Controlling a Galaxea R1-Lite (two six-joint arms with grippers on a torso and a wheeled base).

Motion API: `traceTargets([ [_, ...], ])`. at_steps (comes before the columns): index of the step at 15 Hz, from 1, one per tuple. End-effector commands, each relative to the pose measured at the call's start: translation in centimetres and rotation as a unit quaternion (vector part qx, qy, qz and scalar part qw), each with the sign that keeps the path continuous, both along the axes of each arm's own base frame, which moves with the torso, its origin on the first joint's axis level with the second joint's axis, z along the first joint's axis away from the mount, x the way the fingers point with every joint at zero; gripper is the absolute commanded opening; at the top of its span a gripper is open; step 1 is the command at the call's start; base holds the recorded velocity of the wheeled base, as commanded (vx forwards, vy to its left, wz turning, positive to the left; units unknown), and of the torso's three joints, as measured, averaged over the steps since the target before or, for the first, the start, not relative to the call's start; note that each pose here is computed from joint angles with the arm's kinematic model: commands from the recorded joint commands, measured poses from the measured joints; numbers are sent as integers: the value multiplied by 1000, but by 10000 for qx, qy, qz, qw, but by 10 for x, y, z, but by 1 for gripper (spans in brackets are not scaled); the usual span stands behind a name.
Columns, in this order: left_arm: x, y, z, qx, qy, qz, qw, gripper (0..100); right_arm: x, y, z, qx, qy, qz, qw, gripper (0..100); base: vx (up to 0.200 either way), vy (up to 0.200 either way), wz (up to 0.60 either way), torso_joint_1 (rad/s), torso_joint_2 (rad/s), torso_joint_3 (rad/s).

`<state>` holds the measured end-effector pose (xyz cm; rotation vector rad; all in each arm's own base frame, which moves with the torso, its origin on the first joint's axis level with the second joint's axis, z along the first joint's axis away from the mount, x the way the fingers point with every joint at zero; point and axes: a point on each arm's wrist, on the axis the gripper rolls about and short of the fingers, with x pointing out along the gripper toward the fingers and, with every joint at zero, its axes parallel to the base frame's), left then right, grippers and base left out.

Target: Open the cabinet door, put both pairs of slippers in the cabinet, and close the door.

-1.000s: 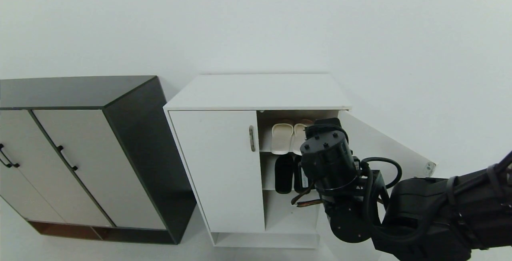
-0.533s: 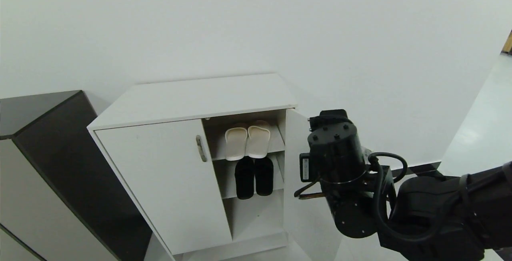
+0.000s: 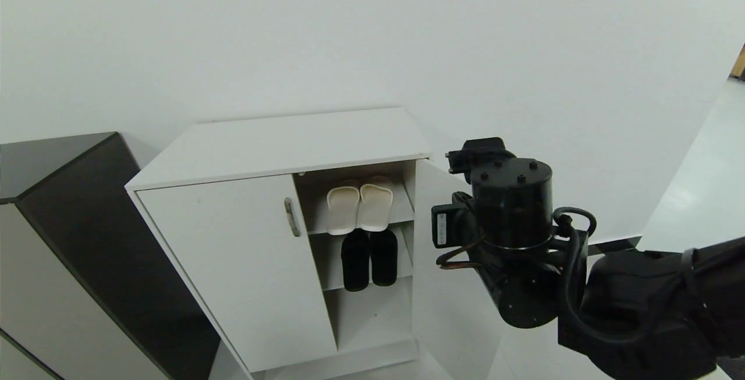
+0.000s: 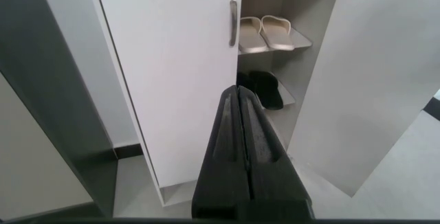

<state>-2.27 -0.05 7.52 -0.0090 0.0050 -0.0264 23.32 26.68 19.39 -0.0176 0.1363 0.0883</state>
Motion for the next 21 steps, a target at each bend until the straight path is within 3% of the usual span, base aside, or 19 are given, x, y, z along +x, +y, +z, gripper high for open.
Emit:
traceTargets([
  [1,0,0,0,-1,-1,2,10000,0,23,-7,27,173,-3,-317,9993,0,0,0,0,0,0,0],
  [4,0,0,0,-1,-1,2,10000,0,44,-15,60,395,162,-592,9973,0,0,0,0,0,0,0],
  [7,0,0,0,-9,-1,2,10000,0,54,-14,70,449,187,-611,9969,0,-200,0,0,1,5,-1],
  [10,0,0,0,-9,-1,2,10000,0,63,-16,68,461,195,-635,9967,0,-200,0,0,-4,2,1],
  [21,0,0,0,-9,-1,9,10000,0,135,-49,29,421,608,-719,9947,0,0,0,0,0,0,0],
])
